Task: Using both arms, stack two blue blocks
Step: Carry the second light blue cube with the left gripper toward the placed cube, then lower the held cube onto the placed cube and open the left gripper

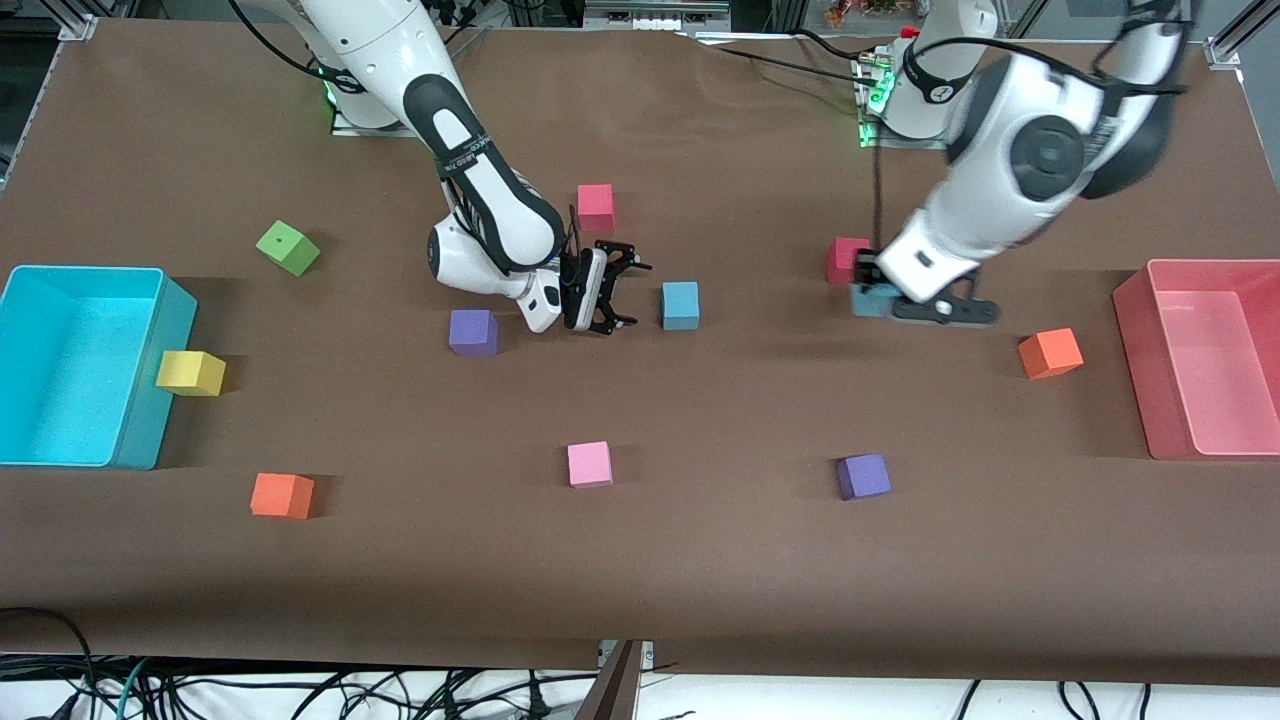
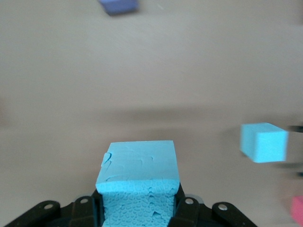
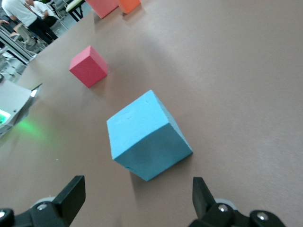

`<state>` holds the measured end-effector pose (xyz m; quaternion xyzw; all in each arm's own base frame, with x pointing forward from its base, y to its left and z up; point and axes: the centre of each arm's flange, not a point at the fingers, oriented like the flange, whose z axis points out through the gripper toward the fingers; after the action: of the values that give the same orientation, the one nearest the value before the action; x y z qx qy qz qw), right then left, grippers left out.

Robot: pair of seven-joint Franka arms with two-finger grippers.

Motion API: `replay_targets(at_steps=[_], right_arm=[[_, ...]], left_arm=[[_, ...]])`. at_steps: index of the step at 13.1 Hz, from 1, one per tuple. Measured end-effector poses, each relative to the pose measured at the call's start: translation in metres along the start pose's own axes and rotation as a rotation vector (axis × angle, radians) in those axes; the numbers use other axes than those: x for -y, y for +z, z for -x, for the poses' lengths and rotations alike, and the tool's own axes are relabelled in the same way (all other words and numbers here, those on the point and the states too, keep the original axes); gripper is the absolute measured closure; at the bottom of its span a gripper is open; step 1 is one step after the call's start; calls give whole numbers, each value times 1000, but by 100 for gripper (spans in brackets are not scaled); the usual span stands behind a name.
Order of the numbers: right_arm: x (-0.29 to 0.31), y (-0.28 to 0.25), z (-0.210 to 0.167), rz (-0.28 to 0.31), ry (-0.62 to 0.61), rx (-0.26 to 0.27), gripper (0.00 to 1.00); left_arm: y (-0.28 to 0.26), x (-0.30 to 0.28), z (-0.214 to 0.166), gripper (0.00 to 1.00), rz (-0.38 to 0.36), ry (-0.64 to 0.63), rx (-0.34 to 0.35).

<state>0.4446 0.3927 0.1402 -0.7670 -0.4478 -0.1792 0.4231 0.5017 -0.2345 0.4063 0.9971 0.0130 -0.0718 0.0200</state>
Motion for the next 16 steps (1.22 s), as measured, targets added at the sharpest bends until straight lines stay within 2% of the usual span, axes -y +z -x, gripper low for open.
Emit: replay_targets(at_steps=[2,4,10,16], right_arm=[[0,1,0,-8,-1,-2,0],[-1,3,1,-12,0,-2,0],[-3,3,1,-11,-1,-4,0],[-4,3,0,-10,0,-5,0]], left_arm=[[7,-58,20,48,4,-43,7],[15,-89,24,48,17,-48,14],[94,-160,20,48,86,-61,39],[126,-193,27,48,76,-92,74]])
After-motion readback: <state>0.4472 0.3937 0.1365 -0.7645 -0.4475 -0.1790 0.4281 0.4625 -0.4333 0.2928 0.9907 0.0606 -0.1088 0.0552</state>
